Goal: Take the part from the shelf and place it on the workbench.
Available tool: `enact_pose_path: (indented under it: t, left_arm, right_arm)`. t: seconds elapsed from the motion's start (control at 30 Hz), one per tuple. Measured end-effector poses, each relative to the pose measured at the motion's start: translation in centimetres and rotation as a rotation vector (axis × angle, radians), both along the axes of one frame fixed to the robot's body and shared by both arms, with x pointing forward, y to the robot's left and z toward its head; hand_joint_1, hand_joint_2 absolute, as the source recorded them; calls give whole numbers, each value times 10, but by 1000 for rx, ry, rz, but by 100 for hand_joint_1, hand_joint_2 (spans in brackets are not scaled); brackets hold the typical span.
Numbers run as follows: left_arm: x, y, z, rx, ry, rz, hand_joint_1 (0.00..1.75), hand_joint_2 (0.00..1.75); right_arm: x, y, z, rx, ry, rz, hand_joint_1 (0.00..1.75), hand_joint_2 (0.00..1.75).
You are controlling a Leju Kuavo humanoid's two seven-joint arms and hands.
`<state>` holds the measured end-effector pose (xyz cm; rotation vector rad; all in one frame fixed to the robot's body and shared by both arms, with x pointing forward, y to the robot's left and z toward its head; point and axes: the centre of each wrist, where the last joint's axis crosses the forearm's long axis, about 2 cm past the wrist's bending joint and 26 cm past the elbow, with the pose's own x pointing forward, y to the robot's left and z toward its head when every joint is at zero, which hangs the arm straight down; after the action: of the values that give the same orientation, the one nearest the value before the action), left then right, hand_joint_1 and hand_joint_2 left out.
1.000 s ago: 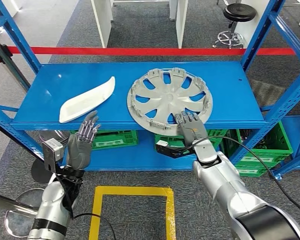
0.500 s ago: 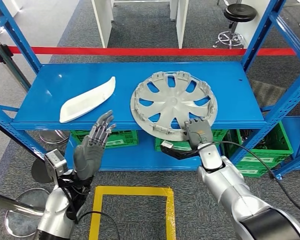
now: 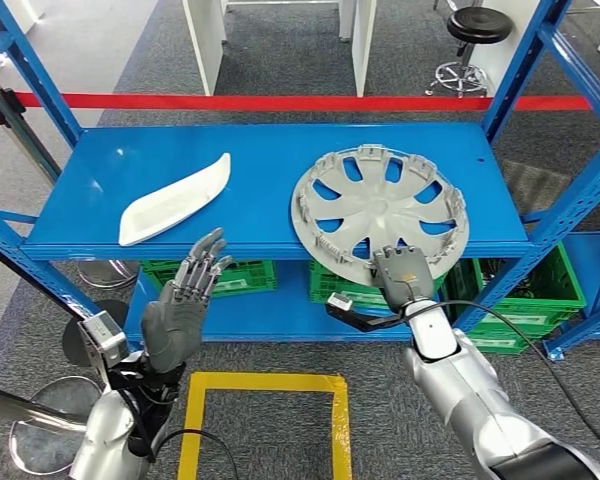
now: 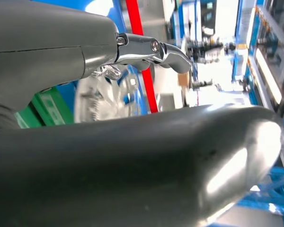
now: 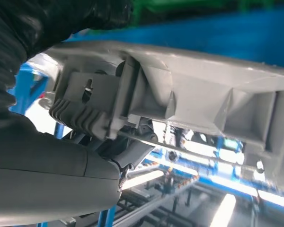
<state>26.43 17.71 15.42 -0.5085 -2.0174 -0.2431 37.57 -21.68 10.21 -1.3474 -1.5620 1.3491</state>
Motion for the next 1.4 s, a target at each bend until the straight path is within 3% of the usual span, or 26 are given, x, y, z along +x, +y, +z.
enact_pose_path:
  t: [0.27, 0.4, 0.6, 0.73, 0.93, 1.23, 1.4]
  left_arm:
    - [-7, -2, 8, 20, -38, 58, 0, 0]
    - [-9, -1, 9, 12, -40, 73, 0, 0]
    - [-15, 4, 4, 28, -42, 154, 0, 0]
    - [-17, 7, 4, 31, -43, 171, 0, 0]
    - [-19, 11, 4, 22, -68, 184, 0, 0]
    - [-36, 35, 13, 48, -224, 364, 0, 0]
    - [-49, 50, 14, 67, -264, 496, 0, 0]
  right_arm:
    - [-25, 23, 55, 225, -173, 148, 175, 175]
    - [-38, 27, 77, 353, -249, 197, 175, 175]
    - [-74, 31, 118, 688, -359, 291, 175, 175]
    - [-88, 28, 139, 750, -436, 316, 175, 175]
    - [-97, 23, 148, 833, -476, 334, 175, 175]
    - [-113, -3, 157, 1424, -433, 543, 175, 175]
    - [-113, -8, 147, 1579, -372, 534, 175, 175]
